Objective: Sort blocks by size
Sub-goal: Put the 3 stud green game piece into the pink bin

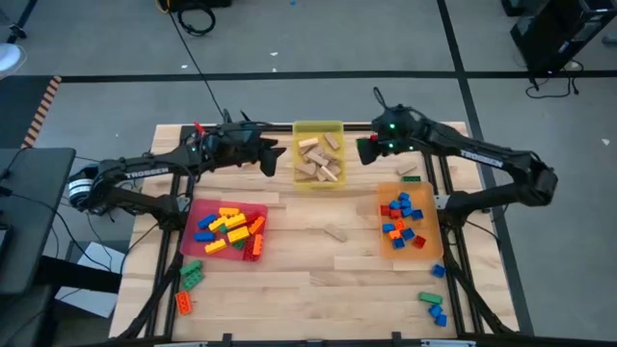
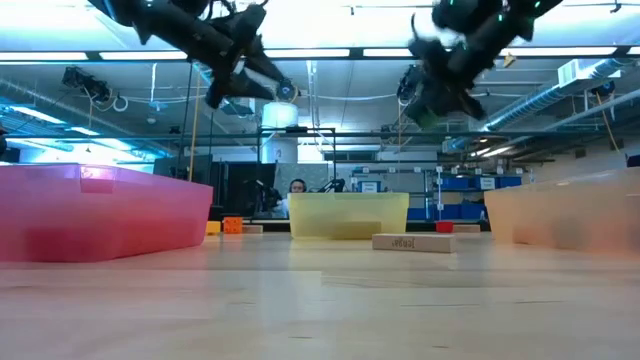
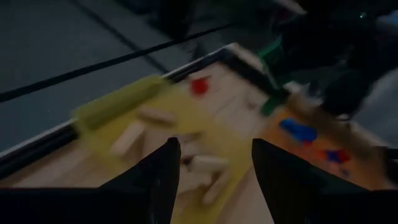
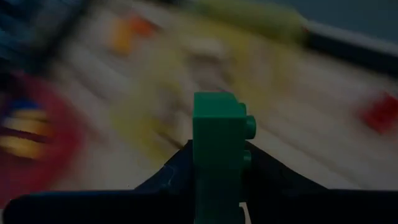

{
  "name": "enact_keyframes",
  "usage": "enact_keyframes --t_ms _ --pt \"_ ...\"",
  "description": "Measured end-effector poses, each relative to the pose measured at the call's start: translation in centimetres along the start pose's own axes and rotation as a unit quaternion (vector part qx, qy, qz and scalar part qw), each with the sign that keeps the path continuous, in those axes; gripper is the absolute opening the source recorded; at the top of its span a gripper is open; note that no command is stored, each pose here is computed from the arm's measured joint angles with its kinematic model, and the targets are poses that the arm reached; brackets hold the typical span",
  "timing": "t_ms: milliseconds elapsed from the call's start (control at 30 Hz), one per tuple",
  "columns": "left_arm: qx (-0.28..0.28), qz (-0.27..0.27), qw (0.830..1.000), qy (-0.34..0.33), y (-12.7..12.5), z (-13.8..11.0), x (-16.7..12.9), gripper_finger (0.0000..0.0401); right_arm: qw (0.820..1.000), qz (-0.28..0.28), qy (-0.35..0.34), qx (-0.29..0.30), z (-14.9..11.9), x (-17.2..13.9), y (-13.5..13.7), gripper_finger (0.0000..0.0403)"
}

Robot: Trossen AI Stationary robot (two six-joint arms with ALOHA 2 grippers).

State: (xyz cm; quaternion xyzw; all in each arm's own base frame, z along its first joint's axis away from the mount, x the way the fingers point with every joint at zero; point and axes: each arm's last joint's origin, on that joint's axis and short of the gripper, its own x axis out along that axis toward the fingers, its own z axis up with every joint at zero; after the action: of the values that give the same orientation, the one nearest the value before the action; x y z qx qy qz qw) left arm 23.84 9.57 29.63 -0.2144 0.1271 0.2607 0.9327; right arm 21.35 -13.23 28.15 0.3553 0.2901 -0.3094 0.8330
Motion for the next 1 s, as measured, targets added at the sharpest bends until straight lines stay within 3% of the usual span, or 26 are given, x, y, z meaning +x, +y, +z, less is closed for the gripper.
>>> enact_keyframes --t_ms 200,400,633,1000 --pt "-0.022 -0.134 0.989 -0.065 -1.9 1.0 1.5 0.0206 0.983 0.140 -0.112 -0.048 1.0 -1.2 4.1 0.0103" --pt "-0.002 -0.205 0.973 -0.104 -4.7 -0.1 3.6 0.0206 0.956 0.232 -0.149 -0.100 1.1 -1.7 6.5 0.0103" --pt "-0.032 -0.240 0.961 -0.136 -6.3 -1.3 5.9 0.0206 0.946 0.269 -0.129 -0.125 0.5 -1.9 7.3 0.0103" --pt "-0.002 -0.255 0.957 -0.138 -8.7 -0.4 9.0 0.0202 0.930 0.301 -0.112 -0.178 -0.7 -2.1 8.5 0.0103"
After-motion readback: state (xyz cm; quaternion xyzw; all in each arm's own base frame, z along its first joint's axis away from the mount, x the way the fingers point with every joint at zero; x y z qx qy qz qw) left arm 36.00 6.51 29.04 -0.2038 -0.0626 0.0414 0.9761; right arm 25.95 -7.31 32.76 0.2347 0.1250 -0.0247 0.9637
